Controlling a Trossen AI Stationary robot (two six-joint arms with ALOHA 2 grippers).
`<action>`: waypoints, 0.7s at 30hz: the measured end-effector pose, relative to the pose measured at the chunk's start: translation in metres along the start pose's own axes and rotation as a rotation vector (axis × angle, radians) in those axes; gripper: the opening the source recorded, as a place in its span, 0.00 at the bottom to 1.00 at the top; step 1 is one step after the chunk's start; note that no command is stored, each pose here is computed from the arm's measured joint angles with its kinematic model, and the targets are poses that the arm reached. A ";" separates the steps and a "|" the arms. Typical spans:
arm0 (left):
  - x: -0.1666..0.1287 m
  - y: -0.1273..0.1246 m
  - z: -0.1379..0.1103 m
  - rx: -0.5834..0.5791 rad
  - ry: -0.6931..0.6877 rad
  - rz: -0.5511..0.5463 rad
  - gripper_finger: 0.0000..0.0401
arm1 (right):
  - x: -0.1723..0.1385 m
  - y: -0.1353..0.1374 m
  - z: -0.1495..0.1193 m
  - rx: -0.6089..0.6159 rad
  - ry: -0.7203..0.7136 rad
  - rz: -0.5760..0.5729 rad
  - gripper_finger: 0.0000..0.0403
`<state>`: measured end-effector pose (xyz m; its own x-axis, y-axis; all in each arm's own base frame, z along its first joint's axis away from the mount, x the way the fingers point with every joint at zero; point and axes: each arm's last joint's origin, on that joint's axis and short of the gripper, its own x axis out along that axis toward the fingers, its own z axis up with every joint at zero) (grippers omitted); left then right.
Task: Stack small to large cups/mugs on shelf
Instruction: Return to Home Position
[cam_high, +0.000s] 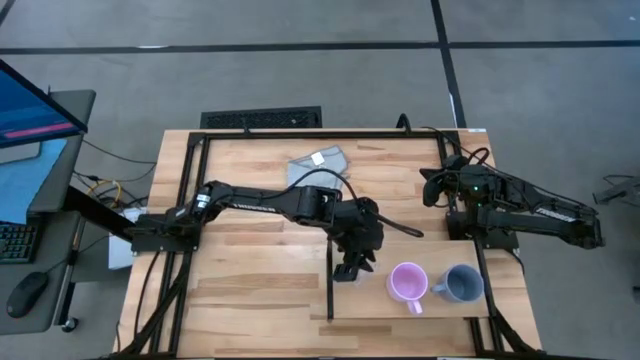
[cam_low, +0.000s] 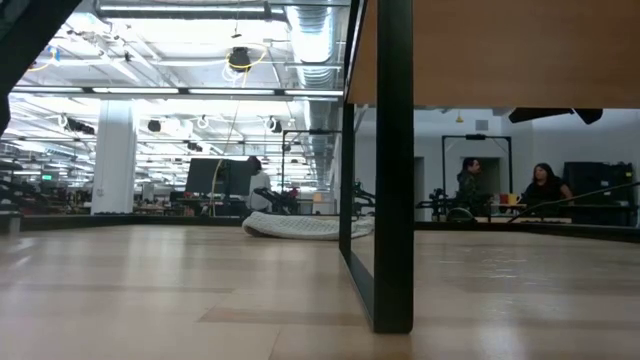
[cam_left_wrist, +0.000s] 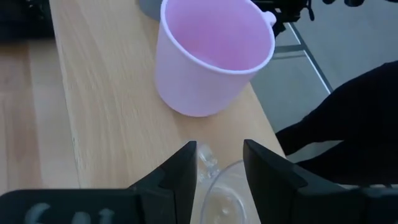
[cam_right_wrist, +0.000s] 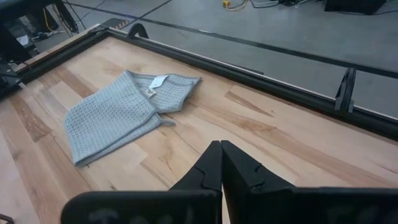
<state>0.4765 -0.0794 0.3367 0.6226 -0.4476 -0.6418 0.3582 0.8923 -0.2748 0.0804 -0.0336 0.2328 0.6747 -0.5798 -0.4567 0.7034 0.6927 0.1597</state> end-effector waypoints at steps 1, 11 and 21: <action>0.000 0.001 0.000 -0.002 0.000 0.005 0.30 | 0.000 0.000 0.000 0.000 0.000 0.000 0.06; -0.034 0.001 0.015 0.139 -0.085 0.094 0.30 | 0.000 0.000 0.000 0.000 0.001 0.004 0.06; -0.108 -0.001 0.030 0.187 -0.225 0.215 0.30 | 0.000 0.001 0.000 -0.001 0.009 0.025 0.06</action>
<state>0.4298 -0.0337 0.4278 0.8273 -0.2715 -0.4917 0.3110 0.9504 -0.0014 0.0807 -0.0329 0.2329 0.6896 -0.5586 -0.4608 0.6864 0.7071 0.1701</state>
